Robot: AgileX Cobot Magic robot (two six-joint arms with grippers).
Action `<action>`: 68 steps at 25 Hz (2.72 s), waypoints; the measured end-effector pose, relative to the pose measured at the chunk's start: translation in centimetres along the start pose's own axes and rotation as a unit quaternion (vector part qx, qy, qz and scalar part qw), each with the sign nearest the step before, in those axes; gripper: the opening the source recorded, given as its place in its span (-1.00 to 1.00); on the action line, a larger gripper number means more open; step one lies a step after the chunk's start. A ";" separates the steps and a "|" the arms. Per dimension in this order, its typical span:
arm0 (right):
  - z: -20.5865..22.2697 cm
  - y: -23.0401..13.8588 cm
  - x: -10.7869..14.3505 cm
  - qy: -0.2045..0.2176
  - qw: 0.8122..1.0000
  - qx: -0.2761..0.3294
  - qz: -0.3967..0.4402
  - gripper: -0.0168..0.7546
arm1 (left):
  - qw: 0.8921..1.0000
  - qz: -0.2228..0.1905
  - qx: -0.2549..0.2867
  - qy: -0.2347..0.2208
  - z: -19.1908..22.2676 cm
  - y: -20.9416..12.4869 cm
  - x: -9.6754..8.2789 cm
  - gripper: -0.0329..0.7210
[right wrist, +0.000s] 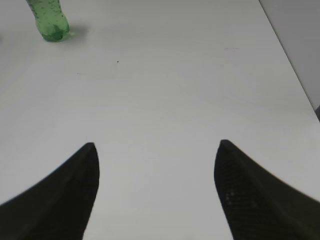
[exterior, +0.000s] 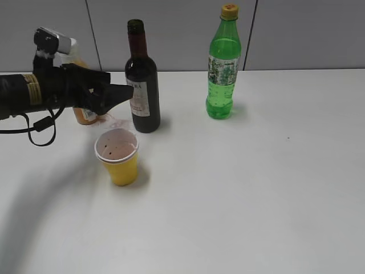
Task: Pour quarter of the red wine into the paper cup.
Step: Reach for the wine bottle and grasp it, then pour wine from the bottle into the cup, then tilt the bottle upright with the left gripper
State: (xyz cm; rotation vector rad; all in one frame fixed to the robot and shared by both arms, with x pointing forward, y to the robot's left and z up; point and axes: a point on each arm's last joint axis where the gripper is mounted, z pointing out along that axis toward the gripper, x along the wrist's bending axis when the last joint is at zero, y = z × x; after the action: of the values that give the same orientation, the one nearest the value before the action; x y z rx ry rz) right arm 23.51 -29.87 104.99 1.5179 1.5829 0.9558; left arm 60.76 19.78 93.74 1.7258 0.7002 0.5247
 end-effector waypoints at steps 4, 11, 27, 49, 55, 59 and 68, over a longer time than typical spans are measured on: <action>0.0 0.0 0.0 0.000 1.000 0.000 0.000 0.46 | 1.000 0.005 0.005 -0.011 1.8 -0.9 -0.1 0.91; 0.0 0.0 0.0 0.000 1.000 0.000 0.000 0.46 | 1.000 0.011 0.001 -0.024 4.8 -1.7 0.1 0.91; 0.0 0.0 0.0 0.000 1.000 0.000 0.000 0.46 | 1.000 0.004 -0.003 -0.029 8.6 -3.1 0.2 0.84; 0.0 0.0 0.0 0.000 1.000 0.000 0.000 0.46 | 0.999 0.026 0.010 -0.023 8.1 -1.8 0.2 0.50; 0.0 0.0 0.0 0.000 1.000 0.000 0.000 0.46 | 0.998 0.044 -0.026 -0.033 6.5 2.8 -0.4 0.50; 0.0 0.0 0.0 0.000 1.000 0.000 0.000 0.46 | 0.997 0.055 -0.039 -0.030 4.7 5.0 -1.2 0.50; 0.0 0.0 0.0 0.000 1.000 0.000 0.000 0.46 | 0.997 0.069 0.013 0.040 -1.4 7.2 -3.0 0.50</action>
State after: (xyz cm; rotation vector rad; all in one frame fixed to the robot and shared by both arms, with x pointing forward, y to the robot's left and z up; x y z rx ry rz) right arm 23.51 -29.87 105.00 1.5173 1.5823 0.9564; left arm 58.99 17.39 101.09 1.7945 0.6497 0.6873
